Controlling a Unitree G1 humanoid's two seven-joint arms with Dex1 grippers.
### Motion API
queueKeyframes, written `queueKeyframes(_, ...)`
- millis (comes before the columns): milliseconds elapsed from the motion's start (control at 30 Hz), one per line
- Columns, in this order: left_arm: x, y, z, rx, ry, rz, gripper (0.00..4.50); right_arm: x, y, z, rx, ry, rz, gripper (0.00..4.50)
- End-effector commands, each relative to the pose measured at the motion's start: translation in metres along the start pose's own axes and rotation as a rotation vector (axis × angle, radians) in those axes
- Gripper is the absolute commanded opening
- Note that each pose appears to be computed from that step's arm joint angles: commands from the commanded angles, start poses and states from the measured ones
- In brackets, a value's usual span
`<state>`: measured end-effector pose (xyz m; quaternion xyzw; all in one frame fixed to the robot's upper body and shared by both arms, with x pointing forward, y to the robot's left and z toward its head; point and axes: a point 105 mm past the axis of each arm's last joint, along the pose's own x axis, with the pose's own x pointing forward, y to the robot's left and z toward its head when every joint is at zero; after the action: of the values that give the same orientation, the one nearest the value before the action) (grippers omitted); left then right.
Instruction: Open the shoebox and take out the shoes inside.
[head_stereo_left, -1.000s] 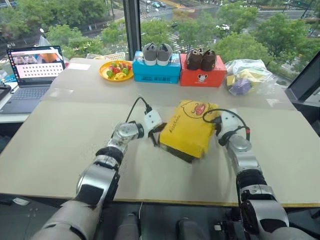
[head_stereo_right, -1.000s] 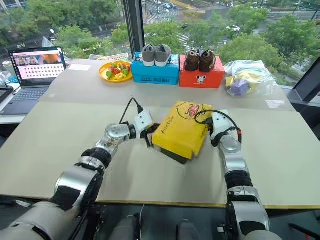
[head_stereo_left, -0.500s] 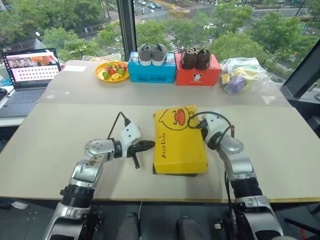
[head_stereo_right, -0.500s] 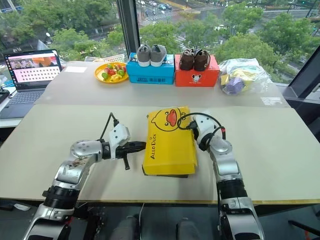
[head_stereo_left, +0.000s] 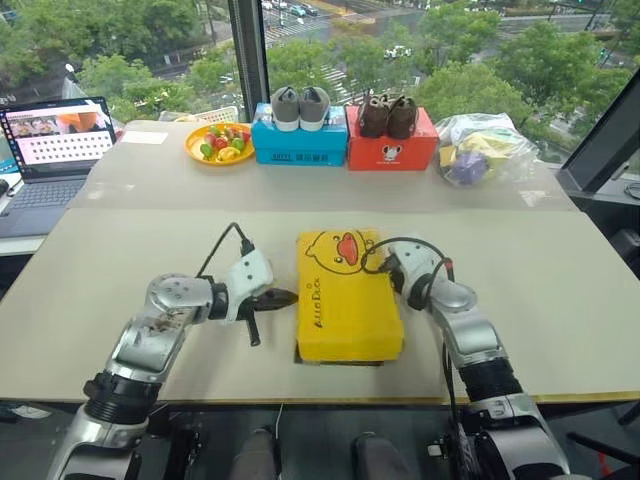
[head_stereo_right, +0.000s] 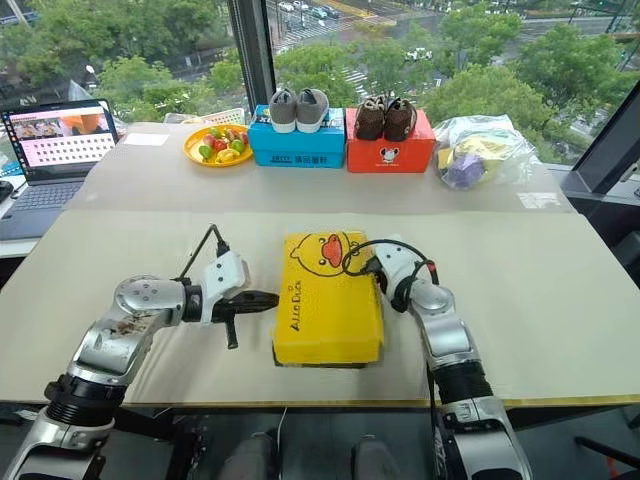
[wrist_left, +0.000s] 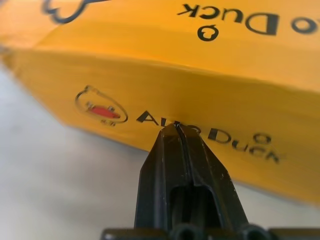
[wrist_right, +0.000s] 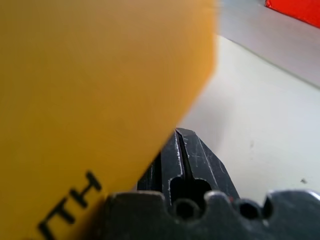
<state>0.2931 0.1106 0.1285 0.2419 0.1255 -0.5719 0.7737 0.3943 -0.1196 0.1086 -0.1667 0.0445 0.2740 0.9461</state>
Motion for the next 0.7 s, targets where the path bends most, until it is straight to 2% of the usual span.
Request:
queueKeyframes(33, -0.009, -0.009, 0.019, 0.082, -0.016, -0.081, 0.00, -0.001, -0.008, 0.018, -0.043, -0.068, 0.000, 0.02)
queueKeyframes(100, -0.016, -0.005, 0.015, 0.089, 0.012, -0.073, 0.00, -0.004, -0.016, 0.017, -0.049, -0.065, -0.014, 0.02)
queueKeyframes(133, -0.026, 0.007, 0.012, 0.106, 0.042, -0.029, 0.40, -0.010, -0.026, 0.016, -0.051, -0.060, -0.033, 0.00)
queueKeyframes(200, -0.043, 0.025, 0.009, 0.124, 0.078, 0.033, 0.73, -0.019, -0.040, 0.015, -0.057, -0.052, -0.057, 0.00)
queueKeyframes(333, -0.081, 0.057, 0.017, 0.199, 0.134, 0.146, 2.22, -0.049, -0.075, 0.010, -0.096, -0.014, -0.093, 0.00)
queueKeyframes(433, -0.103, 0.068, 0.039, 0.219, 0.090, 0.180, 3.34, -0.068, -0.087, 0.004, -0.147, 0.034, -0.051, 0.00)
queueKeyframes(500, -0.110, 0.068, 0.065, 0.207, -0.007, 0.173, 4.11, -0.079, -0.089, 0.001, -0.160, 0.060, 0.008, 0.00)
queueKeyframes(533, -0.114, 0.065, 0.084, 0.195, -0.077, 0.154, 4.36, -0.086, -0.088, 0.001, -0.159, 0.065, 0.055, 0.00)
queueKeyframes(633, -0.125, 0.055, 0.124, 0.178, -0.213, 0.100, 4.45, -0.101, -0.083, -0.002, -0.131, 0.098, 0.178, 0.00)
queueKeyframes(700, -0.131, 0.050, 0.137, 0.165, -0.246, 0.075, 4.45, -0.109, -0.075, -0.007, -0.106, 0.132, 0.266, 0.00)
